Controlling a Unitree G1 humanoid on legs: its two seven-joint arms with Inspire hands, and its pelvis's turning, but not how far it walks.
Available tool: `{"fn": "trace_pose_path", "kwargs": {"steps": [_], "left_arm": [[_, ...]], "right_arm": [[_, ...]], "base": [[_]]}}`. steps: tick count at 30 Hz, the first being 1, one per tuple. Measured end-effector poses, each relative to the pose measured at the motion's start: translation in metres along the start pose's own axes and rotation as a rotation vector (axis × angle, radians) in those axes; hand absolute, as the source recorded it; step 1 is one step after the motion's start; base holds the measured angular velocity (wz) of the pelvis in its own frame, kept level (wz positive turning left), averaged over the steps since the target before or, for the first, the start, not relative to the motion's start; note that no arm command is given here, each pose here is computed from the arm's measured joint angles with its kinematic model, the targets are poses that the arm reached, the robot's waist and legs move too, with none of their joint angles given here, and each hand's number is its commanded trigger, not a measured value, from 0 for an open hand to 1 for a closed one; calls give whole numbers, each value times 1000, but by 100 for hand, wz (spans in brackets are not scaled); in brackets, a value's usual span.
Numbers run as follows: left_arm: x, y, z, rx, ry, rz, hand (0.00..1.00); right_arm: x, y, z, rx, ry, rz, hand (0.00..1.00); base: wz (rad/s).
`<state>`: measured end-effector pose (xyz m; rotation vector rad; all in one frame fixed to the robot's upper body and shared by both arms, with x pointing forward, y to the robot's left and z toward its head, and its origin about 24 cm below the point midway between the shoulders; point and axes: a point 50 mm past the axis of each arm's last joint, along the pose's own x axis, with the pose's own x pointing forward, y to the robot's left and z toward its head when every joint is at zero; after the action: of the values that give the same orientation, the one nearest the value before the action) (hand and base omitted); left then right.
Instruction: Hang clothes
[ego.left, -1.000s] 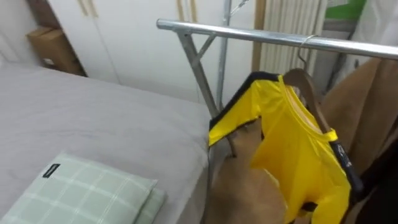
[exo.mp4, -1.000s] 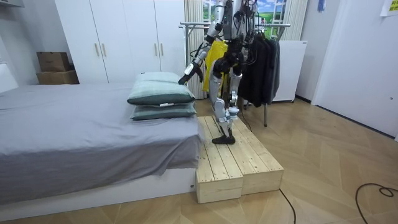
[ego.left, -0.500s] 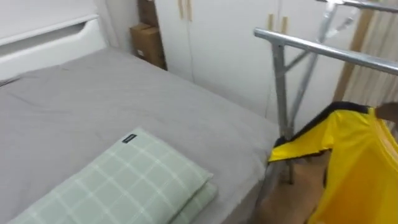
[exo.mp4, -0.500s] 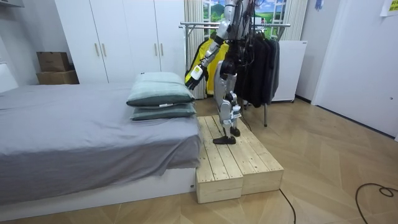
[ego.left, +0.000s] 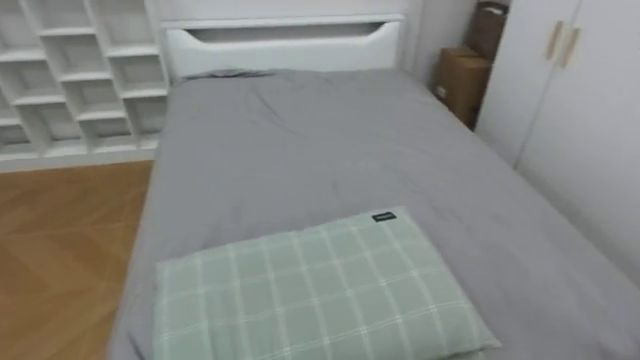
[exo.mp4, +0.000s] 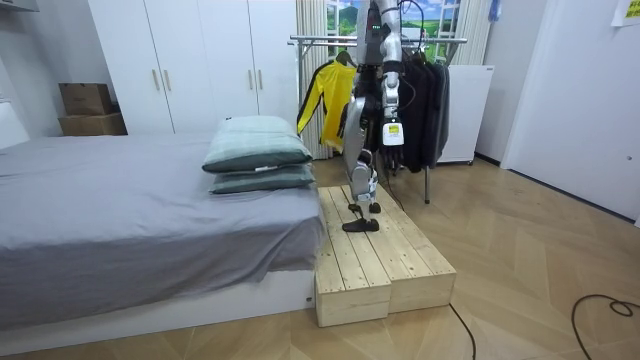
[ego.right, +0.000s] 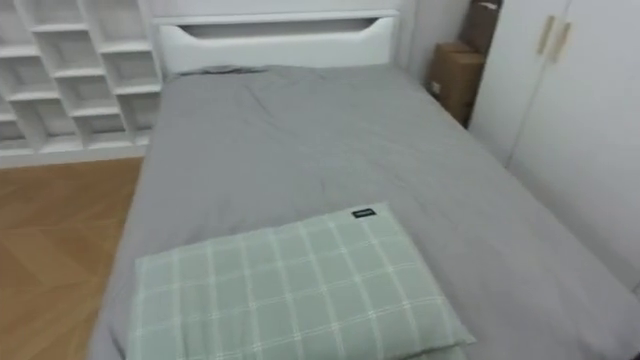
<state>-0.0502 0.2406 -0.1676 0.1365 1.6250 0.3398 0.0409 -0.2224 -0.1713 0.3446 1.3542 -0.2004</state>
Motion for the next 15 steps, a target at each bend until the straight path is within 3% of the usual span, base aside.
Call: {"fn": "trace_pose_path", "kwargs": {"steps": [3, 15], "left_arm": [[0, -2, -2, -13, 7, -11, 0], [-1, -7, 45, 41, -108, 18, 0]], "right_arm": [[1, 1, -1, -26, 16, 4, 0], [1, 3, -5, -41, 28, -16, 0]], "base": [[12], [7]]}}
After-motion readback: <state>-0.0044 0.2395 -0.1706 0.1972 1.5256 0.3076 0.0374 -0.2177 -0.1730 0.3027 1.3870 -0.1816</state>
